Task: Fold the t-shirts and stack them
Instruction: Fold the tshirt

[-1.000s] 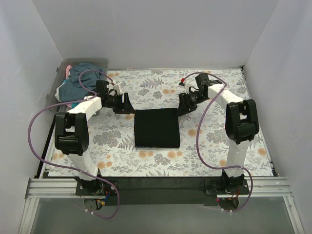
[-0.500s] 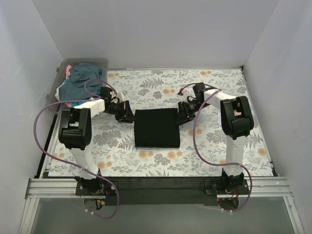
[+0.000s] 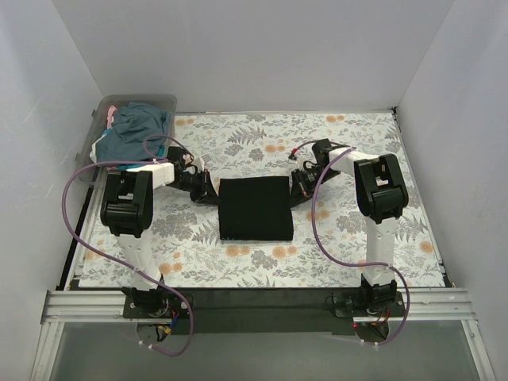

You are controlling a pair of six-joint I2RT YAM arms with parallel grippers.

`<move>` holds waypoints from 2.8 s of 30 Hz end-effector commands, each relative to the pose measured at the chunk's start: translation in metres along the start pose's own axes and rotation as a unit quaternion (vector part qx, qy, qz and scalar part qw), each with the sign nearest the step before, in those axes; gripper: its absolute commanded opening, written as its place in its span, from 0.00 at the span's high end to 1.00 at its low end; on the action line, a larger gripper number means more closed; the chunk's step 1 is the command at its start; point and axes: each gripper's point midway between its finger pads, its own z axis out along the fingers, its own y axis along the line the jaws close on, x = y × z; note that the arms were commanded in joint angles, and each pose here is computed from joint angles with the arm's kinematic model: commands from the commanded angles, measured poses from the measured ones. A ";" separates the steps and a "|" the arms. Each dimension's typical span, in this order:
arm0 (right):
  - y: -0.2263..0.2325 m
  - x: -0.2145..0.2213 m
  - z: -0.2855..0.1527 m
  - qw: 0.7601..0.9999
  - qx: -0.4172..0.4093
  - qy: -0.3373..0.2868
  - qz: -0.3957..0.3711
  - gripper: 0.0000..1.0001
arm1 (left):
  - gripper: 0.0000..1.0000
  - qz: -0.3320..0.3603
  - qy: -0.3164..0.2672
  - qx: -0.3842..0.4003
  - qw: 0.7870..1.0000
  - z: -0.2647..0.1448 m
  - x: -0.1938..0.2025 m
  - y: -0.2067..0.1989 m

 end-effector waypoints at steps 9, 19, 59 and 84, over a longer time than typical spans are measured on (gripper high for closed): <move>-0.005 -0.059 -0.028 0.996 0.031 -0.065 -0.053 0.99 | 1.00 0.046 -0.051 -0.068 0.995 -0.006 -0.051 0.020; 0.031 -0.025 -0.040 0.997 -0.003 -0.060 -0.044 0.45 | 0.54 0.026 -0.021 0.005 0.999 -0.029 -0.009 -0.025; 0.020 0.019 0.000 0.999 -0.039 0.002 0.006 0.76 | 0.66 -0.015 0.034 0.076 0.996 -0.015 0.045 -0.045; 0.007 0.029 0.000 1.000 0.010 -0.003 0.000 0.99 | 1.00 -0.022 0.036 -0.091 0.995 -0.004 0.064 0.030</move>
